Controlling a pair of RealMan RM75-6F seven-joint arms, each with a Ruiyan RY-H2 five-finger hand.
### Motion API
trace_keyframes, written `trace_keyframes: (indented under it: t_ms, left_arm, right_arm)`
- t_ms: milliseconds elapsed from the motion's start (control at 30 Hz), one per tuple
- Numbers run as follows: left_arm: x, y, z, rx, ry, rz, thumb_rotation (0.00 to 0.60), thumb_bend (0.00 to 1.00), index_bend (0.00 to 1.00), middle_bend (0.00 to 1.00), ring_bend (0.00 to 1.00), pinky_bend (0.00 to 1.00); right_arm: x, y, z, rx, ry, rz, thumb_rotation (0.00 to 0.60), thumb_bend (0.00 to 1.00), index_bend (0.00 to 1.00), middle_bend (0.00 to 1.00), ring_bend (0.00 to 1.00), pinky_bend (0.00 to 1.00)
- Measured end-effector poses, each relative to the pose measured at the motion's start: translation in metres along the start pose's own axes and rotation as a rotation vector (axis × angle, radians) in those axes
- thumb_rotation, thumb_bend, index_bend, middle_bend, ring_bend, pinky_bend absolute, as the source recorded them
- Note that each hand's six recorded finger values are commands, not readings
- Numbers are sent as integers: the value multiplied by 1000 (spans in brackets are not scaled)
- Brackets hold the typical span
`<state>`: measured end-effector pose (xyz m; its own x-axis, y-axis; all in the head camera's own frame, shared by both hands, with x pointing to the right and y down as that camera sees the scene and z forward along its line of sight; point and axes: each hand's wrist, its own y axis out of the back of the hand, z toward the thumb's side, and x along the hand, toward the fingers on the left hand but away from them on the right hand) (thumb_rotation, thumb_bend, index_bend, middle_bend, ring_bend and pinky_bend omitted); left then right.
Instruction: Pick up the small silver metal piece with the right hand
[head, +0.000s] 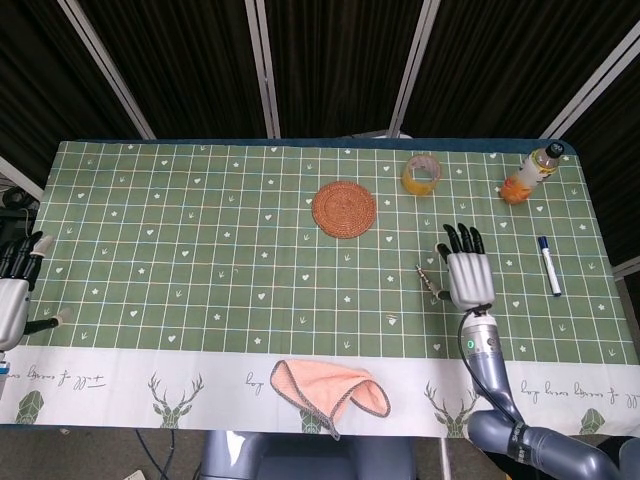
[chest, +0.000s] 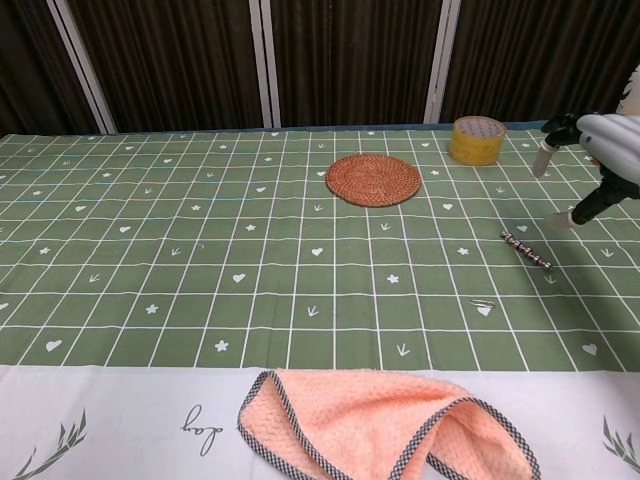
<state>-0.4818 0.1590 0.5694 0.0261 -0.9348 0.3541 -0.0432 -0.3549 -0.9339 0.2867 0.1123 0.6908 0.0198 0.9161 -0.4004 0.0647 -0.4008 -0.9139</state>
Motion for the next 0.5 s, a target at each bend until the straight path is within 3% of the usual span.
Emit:
trace_keyframes:
  t_ms: [500]
  left_arm:
    - [3, -1, -3, -5, 14, -7, 600, 0, 0, 0, 0, 0]
  right_arm:
    - [-28, -38, 8, 2, -77, 55, 600, 100, 368, 92, 0, 59]
